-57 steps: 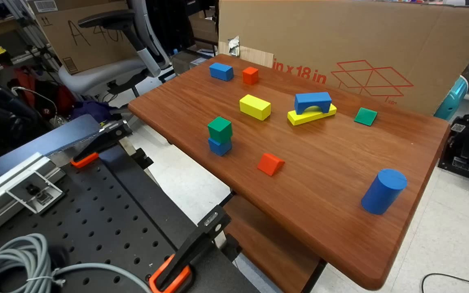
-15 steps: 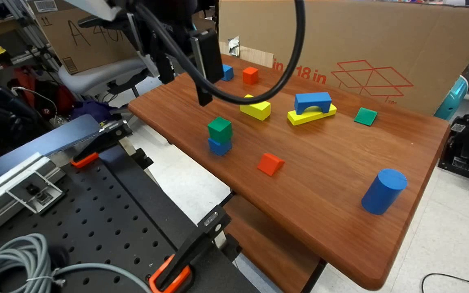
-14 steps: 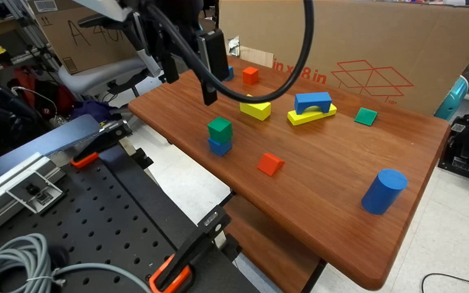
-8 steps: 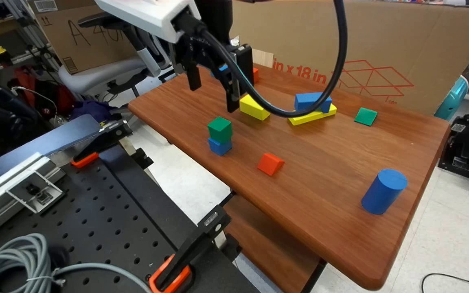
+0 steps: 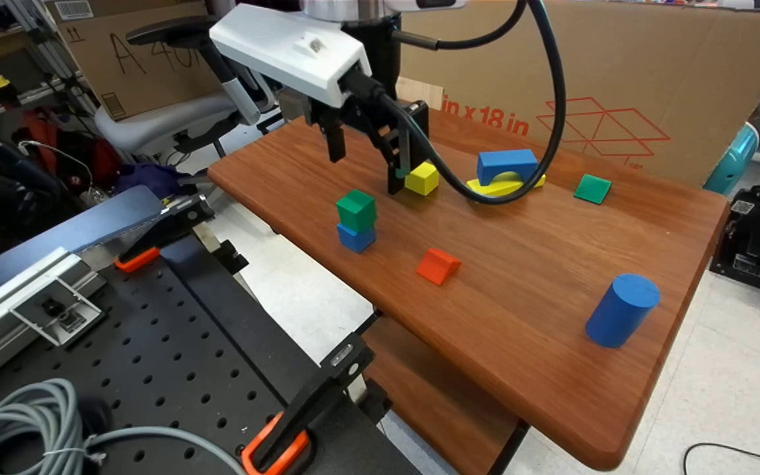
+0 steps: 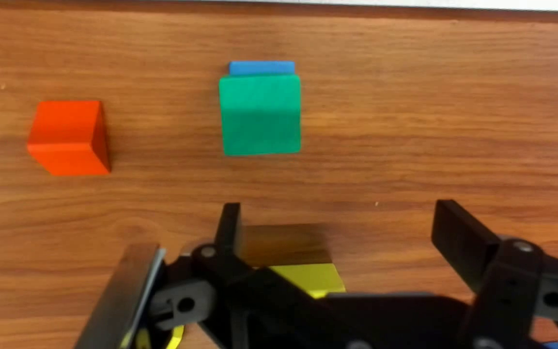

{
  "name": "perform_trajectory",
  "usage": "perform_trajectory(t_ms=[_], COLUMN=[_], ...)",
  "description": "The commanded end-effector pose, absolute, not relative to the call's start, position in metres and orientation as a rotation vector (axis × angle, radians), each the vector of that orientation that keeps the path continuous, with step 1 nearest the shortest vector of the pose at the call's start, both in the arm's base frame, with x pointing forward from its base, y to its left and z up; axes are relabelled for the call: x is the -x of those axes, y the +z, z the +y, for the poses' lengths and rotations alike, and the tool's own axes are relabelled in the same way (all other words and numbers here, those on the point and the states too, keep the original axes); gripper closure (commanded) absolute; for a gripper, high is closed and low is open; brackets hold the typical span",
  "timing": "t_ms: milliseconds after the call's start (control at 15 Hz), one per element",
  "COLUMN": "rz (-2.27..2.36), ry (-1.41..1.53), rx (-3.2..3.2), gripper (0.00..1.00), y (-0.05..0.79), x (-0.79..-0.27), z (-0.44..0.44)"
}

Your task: Move the yellow block forward

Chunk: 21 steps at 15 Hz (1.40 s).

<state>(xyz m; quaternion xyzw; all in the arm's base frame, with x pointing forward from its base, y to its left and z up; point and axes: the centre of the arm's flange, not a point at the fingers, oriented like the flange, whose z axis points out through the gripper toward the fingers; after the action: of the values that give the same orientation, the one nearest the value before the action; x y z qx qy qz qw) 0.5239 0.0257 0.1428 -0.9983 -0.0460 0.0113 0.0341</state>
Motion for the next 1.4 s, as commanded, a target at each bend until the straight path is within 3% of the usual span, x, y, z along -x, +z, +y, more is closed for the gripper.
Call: perform_trajectory(t_ms=[0,1333], rz=[-0.205,-0.303], ry=[0.010,-0.001], rx=[3.095,3.152], gripper=[0.00,0.00], y=[0.136,0.104], x=[-0.546,-0.582], z=[0.027,0.035])
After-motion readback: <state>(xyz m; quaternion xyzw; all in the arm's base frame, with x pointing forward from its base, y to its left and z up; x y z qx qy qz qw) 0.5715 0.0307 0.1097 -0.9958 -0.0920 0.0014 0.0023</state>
